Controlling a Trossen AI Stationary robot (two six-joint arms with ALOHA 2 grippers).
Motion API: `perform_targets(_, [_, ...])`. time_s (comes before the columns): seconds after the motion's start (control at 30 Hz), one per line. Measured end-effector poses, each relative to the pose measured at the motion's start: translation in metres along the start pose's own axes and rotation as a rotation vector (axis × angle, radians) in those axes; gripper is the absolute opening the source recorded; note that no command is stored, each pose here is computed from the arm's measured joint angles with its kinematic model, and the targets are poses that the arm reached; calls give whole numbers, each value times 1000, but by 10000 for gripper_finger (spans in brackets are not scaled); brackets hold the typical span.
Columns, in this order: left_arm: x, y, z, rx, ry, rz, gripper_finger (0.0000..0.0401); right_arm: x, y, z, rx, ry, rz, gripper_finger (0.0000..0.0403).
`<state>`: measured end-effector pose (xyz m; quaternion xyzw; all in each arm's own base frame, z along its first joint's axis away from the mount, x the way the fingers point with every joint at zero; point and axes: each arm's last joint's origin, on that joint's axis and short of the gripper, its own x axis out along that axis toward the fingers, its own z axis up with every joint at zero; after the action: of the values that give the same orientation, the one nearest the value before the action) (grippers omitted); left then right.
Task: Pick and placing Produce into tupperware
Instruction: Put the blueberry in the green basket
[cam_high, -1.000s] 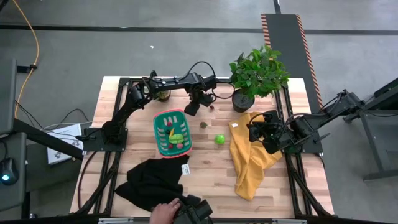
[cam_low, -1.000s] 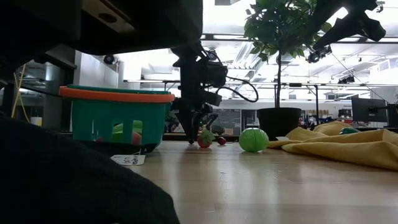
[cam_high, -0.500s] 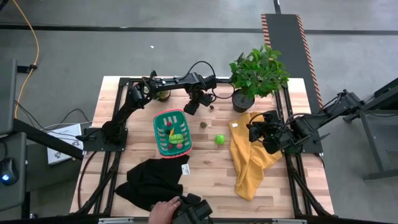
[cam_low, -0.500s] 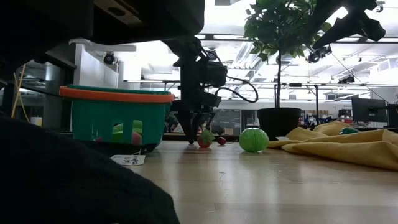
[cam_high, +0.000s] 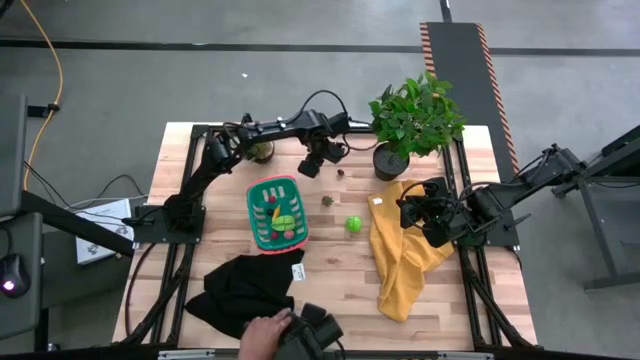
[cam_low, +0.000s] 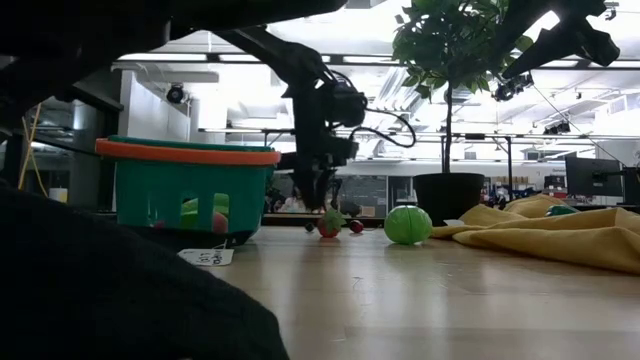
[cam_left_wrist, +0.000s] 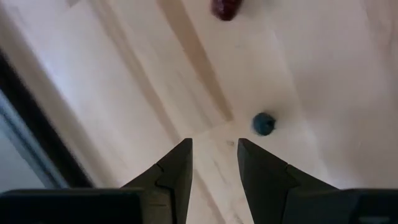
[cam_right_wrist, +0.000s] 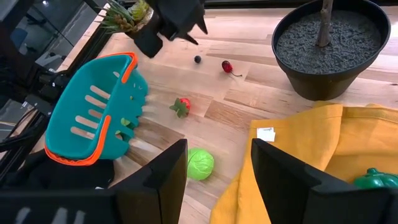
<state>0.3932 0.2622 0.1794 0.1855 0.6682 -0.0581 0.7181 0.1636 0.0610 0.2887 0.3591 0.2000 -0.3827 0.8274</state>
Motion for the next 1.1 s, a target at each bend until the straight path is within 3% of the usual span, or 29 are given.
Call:
perform_targets(0.27, [-4, 5, -11, -18, -33, -63, 115, 0, 0, 0, 0, 0, 0, 169])
perform_targets(0.6, [-5, 4, -11, 123, -116, -123, 115, 0, 0, 0, 12, 0, 0, 169])
perform_targets(0.8, [-5, 3, -12, 140, -111, -132, 115, 0, 0, 0, 21, 0, 3, 169])
perform_targets(1.1, [-4, 4, -13, 278, -76, -102, 115, 0, 1, 0, 26, 0, 7, 169])
